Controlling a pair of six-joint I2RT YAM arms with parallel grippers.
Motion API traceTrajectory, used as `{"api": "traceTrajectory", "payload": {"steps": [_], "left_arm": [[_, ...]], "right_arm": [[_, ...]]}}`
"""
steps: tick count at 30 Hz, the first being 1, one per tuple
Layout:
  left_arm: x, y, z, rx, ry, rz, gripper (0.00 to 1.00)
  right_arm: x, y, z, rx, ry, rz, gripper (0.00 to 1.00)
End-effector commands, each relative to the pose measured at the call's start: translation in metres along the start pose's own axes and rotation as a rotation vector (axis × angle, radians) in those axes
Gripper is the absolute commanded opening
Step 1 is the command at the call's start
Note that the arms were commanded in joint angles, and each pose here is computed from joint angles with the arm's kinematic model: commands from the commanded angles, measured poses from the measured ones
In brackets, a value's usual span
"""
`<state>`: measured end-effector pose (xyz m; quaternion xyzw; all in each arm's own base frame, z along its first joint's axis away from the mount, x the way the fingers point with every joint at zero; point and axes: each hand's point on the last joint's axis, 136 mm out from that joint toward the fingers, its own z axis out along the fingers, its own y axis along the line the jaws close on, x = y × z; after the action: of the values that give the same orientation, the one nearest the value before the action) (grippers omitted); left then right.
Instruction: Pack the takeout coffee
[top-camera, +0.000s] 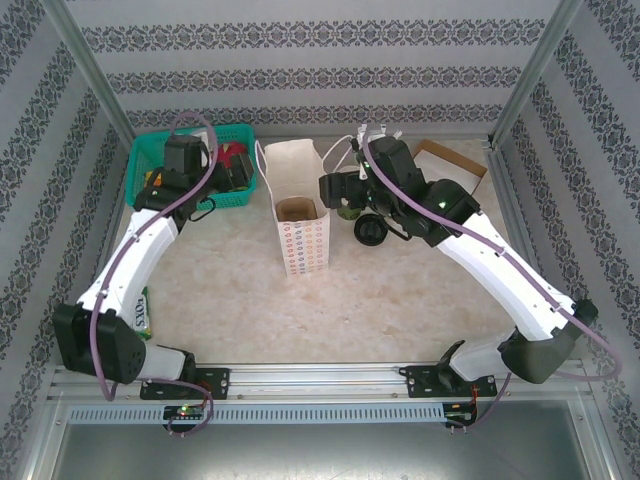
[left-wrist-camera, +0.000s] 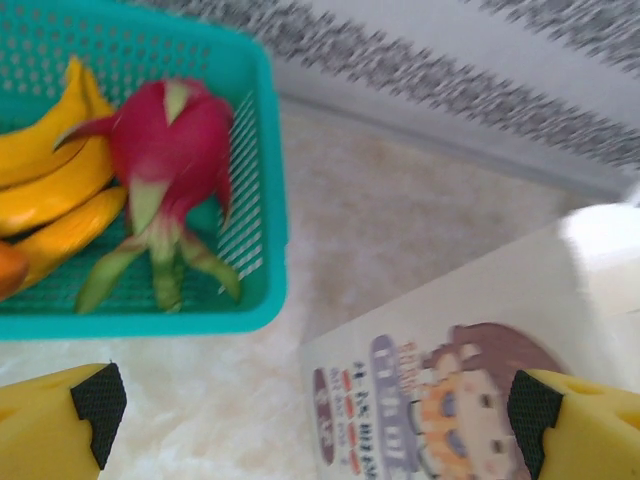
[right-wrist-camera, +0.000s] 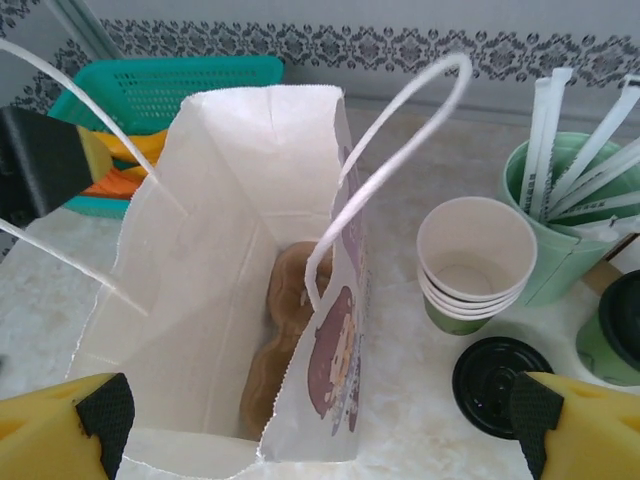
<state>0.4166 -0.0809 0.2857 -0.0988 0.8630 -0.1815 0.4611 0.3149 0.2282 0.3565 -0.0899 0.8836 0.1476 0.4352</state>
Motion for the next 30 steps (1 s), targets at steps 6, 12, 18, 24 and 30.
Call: {"api": "traceTrajectory", "payload": {"steps": [6, 12, 18, 24, 30], "left_arm": [[-0.050, -0.049, -0.040, 0.273, -0.288, 0.078, 0.99], [-0.050, -0.047, -0.040, 0.255, -0.283, 0.080, 1.00], [-0.048, -0.054, -0.033, 0.285, -0.228, 0.091, 1.00], [-0.047, -0.061, -0.029, 0.313, -0.192, 0.094, 1.00], [-0.045, -0.061, -0.028, 0.313, -0.184, 0.093, 1.00]], "right_arm": [[-0.013, -0.051, -0.012, 0.214, -0.052, -0.076, 0.98], [-0.008, -0.083, -0.007, 0.200, -0.095, 0.014, 0.98], [0.002, -0.143, 0.000, 0.307, -0.123, 0.155, 0.98], [0.023, -0.211, 0.010, 0.451, -0.101, 0.365, 0.98], [0.050, -0.249, 0.034, 0.460, 0.105, 0.392, 0.98]]}}
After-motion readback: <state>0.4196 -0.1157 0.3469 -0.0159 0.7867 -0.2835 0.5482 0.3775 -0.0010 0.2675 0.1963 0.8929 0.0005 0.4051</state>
